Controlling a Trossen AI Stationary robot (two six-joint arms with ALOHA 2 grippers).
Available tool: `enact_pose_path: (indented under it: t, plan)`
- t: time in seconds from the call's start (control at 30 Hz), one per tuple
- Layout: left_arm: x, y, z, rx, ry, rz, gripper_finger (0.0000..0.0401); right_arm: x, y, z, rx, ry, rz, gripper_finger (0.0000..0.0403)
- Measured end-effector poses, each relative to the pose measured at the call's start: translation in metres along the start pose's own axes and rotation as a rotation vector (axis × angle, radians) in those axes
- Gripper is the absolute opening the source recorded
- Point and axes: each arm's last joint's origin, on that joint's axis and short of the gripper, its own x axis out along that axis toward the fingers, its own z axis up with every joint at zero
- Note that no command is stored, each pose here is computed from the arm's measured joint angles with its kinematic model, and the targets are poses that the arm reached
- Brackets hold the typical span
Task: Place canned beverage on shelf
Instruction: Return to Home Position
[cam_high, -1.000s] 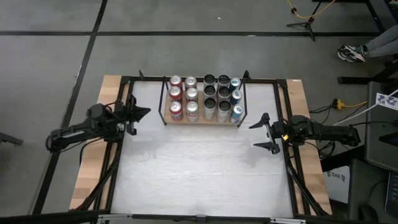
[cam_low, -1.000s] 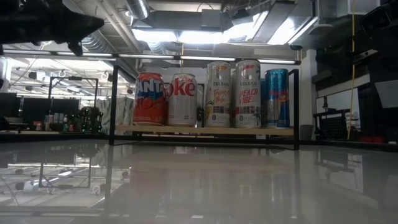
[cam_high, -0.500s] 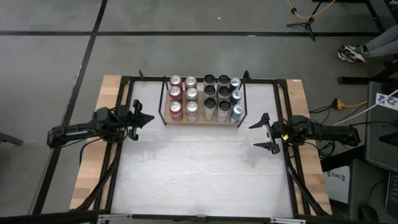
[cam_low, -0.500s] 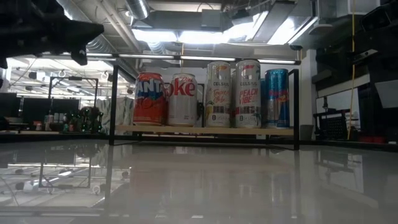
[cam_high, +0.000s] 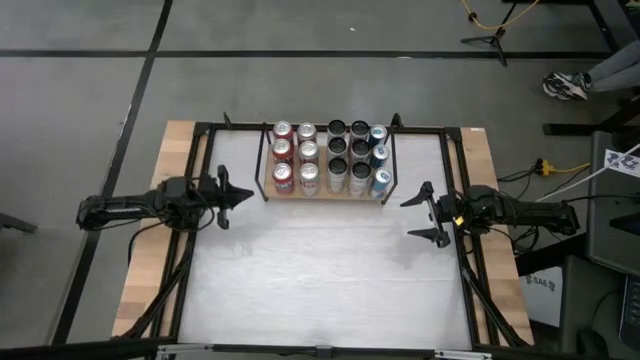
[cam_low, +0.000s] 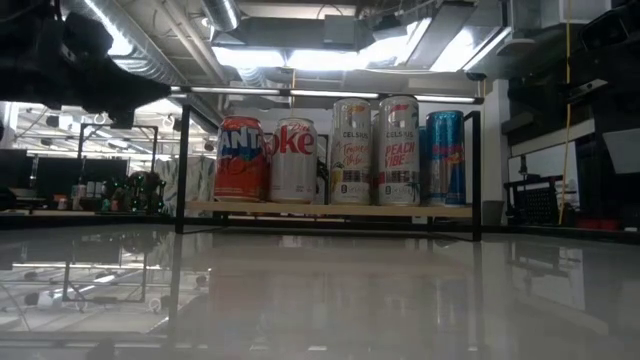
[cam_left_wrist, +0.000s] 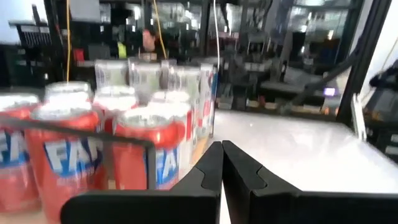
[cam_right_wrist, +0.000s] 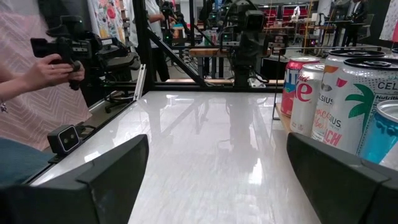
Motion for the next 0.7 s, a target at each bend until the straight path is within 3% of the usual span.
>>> enact_pose_path:
  t: [0.7]
  plan:
    - [0.0012,-0.0006,-0.0041,0.005,0.047,-0.026,0.0000,0.0000,0.0000,0.0000,0.000,0.000,0.000,0.0379]
